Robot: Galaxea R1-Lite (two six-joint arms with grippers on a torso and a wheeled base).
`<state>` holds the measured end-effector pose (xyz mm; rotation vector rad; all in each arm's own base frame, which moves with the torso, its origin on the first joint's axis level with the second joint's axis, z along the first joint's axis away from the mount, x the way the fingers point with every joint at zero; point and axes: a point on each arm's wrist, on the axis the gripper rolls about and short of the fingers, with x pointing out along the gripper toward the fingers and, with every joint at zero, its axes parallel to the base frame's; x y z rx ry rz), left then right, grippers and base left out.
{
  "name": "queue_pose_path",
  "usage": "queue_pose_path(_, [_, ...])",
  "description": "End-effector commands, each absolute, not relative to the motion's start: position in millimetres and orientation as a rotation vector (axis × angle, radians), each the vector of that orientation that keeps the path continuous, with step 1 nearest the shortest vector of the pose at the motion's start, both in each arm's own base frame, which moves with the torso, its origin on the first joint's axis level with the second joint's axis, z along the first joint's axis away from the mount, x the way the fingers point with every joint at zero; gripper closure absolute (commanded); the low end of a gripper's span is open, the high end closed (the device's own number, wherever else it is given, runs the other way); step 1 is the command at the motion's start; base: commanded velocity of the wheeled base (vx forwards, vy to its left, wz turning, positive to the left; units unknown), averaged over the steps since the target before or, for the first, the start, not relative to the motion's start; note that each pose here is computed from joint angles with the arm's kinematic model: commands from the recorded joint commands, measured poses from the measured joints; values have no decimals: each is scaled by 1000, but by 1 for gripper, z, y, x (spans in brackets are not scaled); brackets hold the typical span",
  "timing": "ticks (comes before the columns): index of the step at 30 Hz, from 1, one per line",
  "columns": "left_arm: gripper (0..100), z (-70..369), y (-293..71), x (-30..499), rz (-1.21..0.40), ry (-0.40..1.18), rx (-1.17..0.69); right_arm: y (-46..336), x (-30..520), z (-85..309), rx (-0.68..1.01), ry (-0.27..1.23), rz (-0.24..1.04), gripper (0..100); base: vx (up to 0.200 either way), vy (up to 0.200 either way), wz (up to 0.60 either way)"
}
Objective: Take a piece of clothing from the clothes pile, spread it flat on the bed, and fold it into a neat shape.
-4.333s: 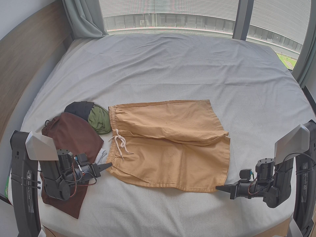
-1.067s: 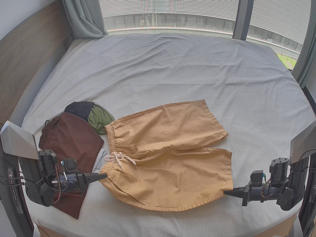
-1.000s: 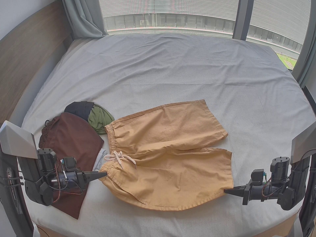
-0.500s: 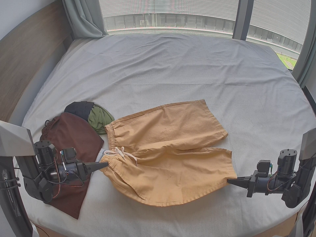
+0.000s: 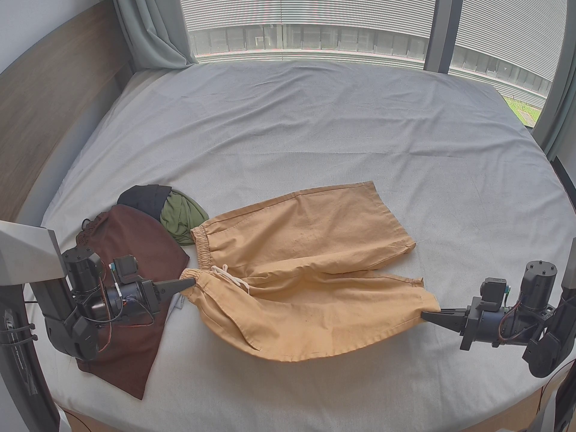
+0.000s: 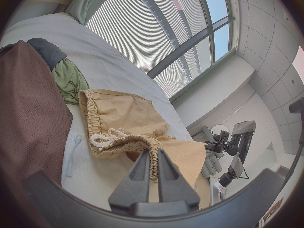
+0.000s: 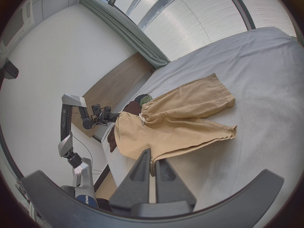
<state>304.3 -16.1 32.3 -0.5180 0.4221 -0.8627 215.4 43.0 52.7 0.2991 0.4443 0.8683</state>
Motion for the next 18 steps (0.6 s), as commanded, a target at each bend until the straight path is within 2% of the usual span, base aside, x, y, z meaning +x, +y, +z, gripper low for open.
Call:
queue_pose_path(1, [100, 35, -15, 309, -846, 409, -530, 43, 213, 63, 293, 401, 874, 100, 0, 0, 0])
queue_pose_path(18, [100, 38, -12, 316, -825, 384, -531, 41, 249, 90, 383, 276, 815, 100, 0, 0, 0])
